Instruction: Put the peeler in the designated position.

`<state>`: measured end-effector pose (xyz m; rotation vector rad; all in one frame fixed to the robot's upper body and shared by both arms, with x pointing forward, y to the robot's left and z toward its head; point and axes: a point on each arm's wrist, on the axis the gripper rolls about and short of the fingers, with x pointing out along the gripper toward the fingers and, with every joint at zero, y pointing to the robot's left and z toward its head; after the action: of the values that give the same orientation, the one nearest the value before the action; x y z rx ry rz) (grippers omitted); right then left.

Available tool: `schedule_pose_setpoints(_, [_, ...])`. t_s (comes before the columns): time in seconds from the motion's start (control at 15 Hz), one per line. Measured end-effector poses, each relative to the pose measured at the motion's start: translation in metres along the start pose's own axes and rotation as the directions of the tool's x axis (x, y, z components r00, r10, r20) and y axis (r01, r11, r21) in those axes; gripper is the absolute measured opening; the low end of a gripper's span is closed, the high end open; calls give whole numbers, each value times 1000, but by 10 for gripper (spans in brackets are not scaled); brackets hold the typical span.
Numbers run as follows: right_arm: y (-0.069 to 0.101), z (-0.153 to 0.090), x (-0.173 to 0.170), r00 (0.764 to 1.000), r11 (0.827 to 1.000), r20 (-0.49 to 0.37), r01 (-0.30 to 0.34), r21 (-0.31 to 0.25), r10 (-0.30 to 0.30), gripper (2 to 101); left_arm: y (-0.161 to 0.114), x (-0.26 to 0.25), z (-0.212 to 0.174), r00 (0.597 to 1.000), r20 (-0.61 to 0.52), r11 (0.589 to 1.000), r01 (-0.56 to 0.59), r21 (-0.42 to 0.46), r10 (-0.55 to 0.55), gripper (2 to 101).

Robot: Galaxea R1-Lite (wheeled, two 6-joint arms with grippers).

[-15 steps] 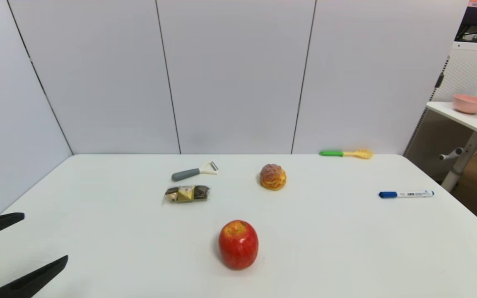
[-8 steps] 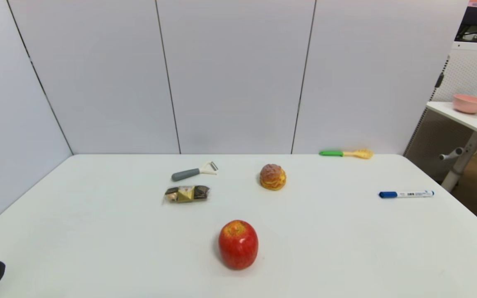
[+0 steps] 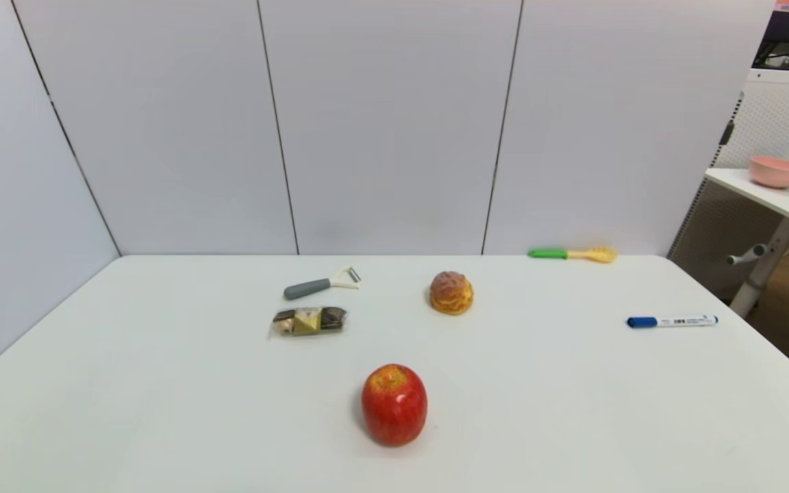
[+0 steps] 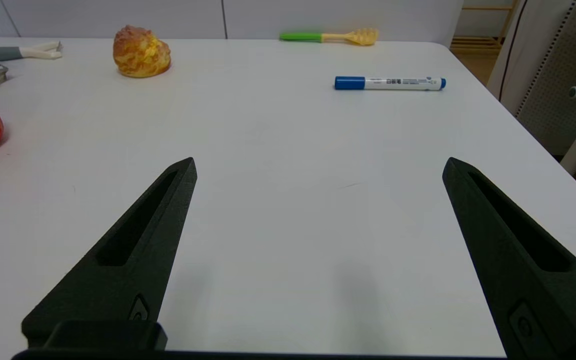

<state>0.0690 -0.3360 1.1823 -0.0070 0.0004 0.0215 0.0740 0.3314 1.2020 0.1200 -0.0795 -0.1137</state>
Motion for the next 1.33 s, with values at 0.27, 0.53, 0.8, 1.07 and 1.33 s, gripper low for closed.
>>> schedule_pose_setpoints(0.27, [0,0,0,1000,1000,0,0,1,0,973,-1,-6,-18,993,-92,997,-76,-13,75,977])
schedule_pose_setpoints(0.53, [0,0,0,1000,1000,0,0,0,0,973,-1,-7,-19,993,-85,994,-87,-66,81,978])
schedule_pose_setpoints(0.8, [0,0,0,1000,1000,0,0,1,0,973,-1,-7,-20,991,-88,991,-104,-89,97,978])
schedule_pose_setpoints(1.07, [0,0,0,1000,1000,0,0,1,0,973,-1,-7,-20,991,-88,990,-106,-91,98,978])
schedule_pose_setpoints(1.33, [0,0,0,1000,1000,0,0,0,0,973,-1,-7,-20,991,-88,990,-106,-92,98,978])
